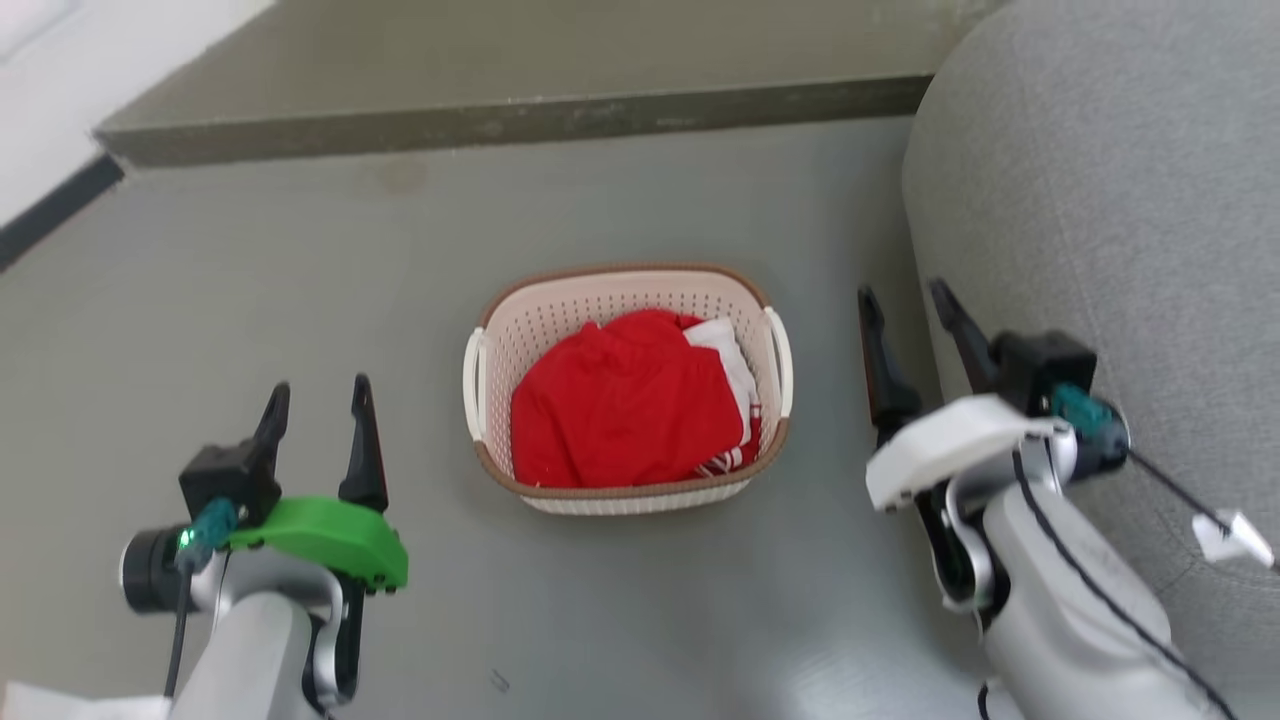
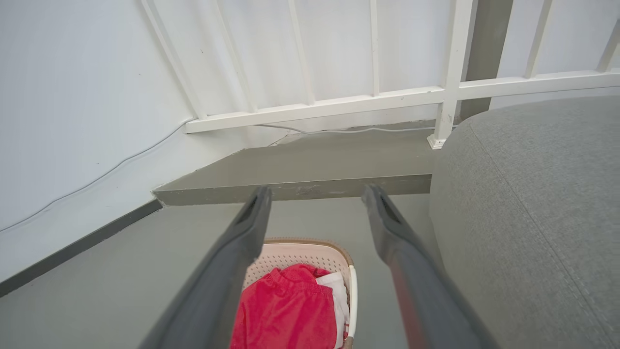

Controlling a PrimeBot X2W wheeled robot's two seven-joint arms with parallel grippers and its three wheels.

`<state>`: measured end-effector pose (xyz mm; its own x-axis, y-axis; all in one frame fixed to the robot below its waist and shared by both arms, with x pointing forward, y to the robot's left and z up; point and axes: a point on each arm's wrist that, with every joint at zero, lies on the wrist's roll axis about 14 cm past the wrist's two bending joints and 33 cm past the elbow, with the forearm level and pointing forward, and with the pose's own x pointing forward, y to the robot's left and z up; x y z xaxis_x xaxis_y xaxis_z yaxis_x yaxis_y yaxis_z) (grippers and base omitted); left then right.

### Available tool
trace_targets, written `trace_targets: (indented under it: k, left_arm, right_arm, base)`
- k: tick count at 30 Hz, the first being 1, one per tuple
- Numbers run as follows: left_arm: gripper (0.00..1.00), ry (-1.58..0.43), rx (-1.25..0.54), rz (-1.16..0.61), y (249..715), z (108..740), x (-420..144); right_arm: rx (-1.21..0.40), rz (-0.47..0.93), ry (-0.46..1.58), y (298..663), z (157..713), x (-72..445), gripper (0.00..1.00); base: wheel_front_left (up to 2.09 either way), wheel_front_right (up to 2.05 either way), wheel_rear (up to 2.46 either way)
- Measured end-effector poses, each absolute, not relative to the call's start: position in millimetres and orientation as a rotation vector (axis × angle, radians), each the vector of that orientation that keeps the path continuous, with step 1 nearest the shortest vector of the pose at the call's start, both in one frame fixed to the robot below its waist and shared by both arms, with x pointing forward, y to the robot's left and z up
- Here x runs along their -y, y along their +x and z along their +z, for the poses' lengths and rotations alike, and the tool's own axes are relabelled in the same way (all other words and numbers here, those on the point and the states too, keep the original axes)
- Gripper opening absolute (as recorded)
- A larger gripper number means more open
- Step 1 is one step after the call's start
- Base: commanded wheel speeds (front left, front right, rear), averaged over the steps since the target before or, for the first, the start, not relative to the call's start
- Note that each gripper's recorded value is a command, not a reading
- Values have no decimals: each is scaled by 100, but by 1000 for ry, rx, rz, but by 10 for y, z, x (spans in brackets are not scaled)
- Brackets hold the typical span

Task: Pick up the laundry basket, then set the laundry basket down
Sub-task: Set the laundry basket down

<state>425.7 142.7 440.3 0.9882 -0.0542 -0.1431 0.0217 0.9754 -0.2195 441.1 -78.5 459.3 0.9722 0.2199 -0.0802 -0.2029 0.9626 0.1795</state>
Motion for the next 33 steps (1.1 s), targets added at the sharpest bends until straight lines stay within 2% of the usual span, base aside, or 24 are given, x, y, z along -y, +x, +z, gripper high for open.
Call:
trace_targets:
  k: [17, 33]
  left_arm:
    - [100, -207, -89, -7, 3840, 4600, -1541]
    - [100, -193, -103, -5, 3671, 4546, -1547]
  right_arm:
    - [-39, 171, 186, 3909, 4799, 891, 100]
    - [-30, 146, 195, 3739, 4815, 959, 100]
  base:
    - [0, 0, 0]
    - [0, 0, 0]
